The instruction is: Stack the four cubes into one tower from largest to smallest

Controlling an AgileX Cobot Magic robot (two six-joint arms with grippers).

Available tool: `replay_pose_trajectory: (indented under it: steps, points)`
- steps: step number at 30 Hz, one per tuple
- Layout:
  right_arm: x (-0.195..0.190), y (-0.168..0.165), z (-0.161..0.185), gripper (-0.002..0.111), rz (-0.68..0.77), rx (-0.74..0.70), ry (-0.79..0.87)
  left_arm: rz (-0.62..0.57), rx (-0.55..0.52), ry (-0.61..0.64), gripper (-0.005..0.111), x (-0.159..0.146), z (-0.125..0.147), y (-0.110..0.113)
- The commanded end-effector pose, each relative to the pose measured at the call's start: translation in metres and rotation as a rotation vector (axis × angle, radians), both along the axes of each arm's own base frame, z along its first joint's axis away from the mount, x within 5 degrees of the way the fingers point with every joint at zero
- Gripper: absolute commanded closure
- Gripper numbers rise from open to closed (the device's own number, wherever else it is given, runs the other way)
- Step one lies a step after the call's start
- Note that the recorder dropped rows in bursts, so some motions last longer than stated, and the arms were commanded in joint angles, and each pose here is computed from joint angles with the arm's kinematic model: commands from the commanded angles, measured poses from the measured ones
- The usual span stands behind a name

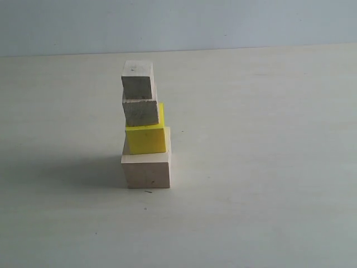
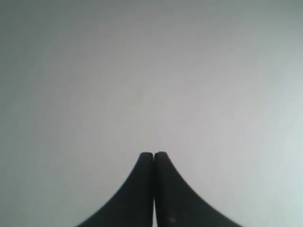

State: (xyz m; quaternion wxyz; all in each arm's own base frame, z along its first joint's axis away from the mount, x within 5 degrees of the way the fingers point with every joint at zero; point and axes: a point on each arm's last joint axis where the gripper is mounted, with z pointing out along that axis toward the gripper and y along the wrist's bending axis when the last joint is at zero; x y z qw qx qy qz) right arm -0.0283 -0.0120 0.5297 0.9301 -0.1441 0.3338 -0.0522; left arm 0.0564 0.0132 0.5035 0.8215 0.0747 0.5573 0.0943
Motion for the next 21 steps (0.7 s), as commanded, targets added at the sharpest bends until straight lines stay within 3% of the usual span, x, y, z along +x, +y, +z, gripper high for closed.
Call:
replay_pose_trajectory:
  steps: [1, 9, 15, 21]
  points:
    - [0.009, -0.001, -0.030, 0.108, -0.040, 0.014, 0.051, 0.095, -0.119, -0.067, 0.107, -0.029, -0.022, 0.026]
    - [0.011, 0.001, -0.073, 0.108, -0.027, -0.019, 0.111, 0.266, -0.223, -0.042, 0.107, -0.067, -0.077, 0.063]
    - [0.006, -0.003, -0.105, 0.108, -0.007, 0.025, 0.133, 0.216, -0.260, -0.028, 0.107, -0.080, -0.108, 0.067]
    - [0.011, -0.011, -0.128, 0.108, -0.037, 0.136, 0.163, 0.067, -0.163, -0.020, 0.107, -0.073, -0.120, 0.050]
